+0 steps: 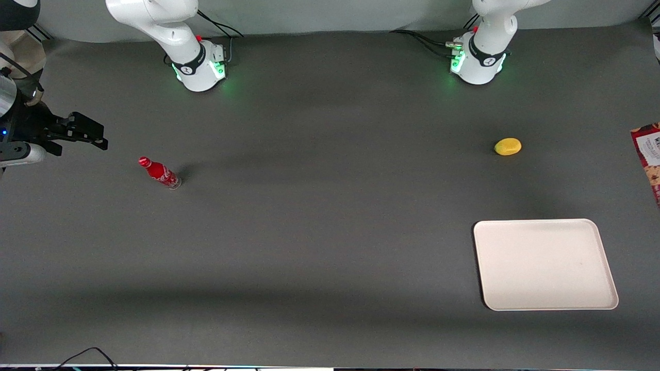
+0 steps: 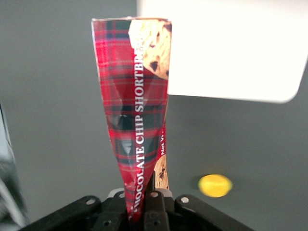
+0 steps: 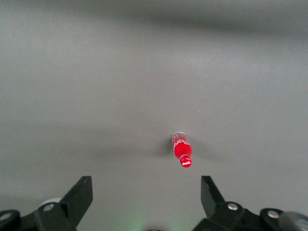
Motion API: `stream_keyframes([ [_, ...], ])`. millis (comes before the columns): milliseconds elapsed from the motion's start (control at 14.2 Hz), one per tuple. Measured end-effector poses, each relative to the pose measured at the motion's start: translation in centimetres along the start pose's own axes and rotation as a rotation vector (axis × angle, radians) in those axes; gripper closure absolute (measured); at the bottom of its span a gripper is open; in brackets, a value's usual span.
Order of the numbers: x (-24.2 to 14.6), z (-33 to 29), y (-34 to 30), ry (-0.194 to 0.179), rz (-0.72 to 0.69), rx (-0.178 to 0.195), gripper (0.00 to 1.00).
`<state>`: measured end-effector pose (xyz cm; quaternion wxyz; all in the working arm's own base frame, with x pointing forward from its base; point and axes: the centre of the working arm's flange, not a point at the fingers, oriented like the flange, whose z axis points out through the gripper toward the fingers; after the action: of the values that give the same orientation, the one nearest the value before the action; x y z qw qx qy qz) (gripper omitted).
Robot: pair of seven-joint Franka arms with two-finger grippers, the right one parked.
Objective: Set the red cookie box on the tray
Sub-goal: 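Carry the box over the white tray and lower it down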
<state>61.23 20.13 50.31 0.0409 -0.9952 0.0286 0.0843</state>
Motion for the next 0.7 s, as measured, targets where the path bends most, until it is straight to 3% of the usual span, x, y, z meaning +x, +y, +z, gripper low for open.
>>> stream_keyframes([
  [141, 1.9, 2.7, -0.5, 0.021, 0.159, 0.018, 0.93],
  [351, 4.6, 8.1, -1.1, 0.048, 0.23, 0.036, 0.93],
  [562, 6.8, 13.2, -0.9, 0.065, 0.182, 0.027, 0.93],
  [703, 8.0, 15.4, -0.8, 0.097, 0.09, 0.028, 0.93],
])
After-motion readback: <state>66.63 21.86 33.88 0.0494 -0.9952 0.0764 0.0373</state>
